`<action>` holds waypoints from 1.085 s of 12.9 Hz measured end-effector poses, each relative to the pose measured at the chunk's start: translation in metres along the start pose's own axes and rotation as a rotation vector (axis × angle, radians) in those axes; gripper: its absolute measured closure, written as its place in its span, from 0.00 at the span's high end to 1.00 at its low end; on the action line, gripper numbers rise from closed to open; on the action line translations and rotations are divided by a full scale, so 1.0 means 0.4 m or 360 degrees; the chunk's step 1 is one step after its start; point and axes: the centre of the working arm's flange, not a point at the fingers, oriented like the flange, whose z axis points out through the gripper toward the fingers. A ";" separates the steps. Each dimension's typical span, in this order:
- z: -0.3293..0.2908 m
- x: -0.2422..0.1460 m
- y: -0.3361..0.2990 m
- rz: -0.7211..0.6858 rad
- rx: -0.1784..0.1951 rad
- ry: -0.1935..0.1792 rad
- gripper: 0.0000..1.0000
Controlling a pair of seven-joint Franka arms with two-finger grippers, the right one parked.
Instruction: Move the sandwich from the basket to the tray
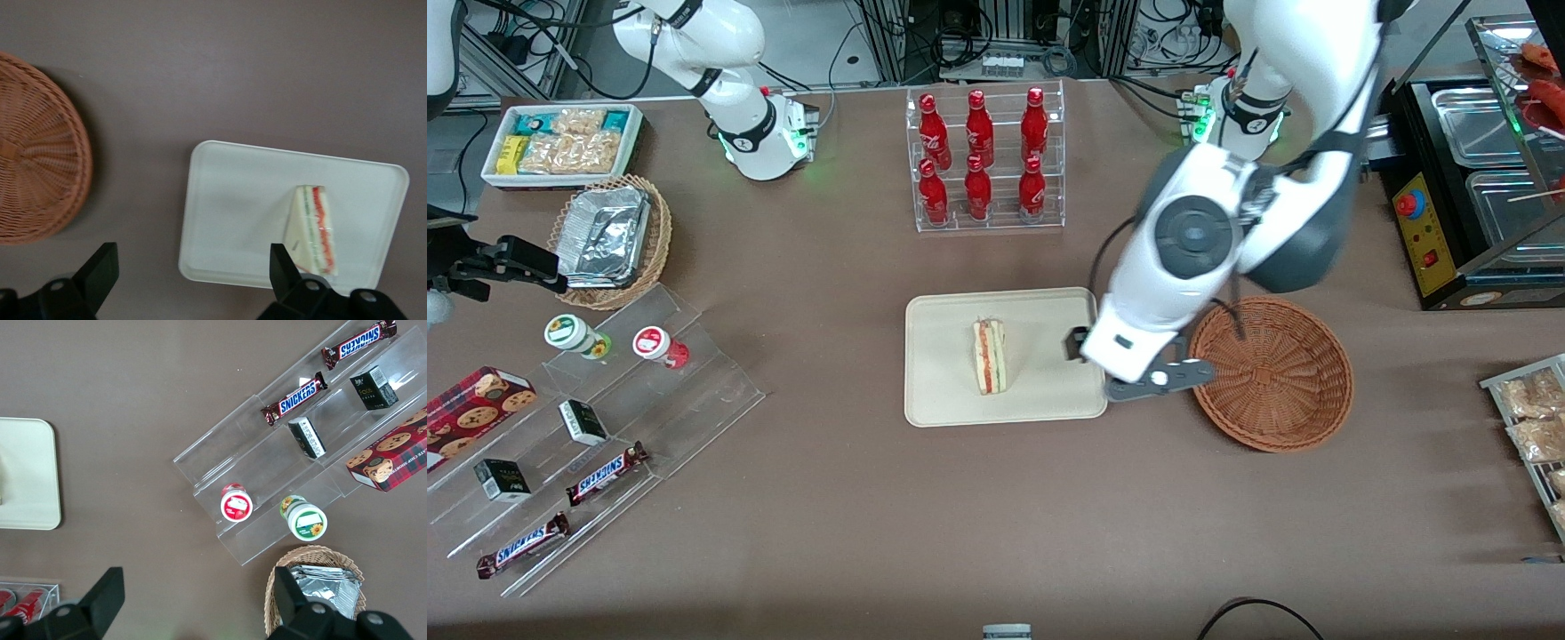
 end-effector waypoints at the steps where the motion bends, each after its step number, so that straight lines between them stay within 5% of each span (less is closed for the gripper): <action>1: -0.014 0.009 -0.053 0.0043 0.0011 -0.0011 1.00; 7: -0.097 0.022 -0.381 0.0288 0.0048 -0.0080 1.00; 14: -0.240 -0.041 -0.630 0.0304 0.0057 -0.0173 1.00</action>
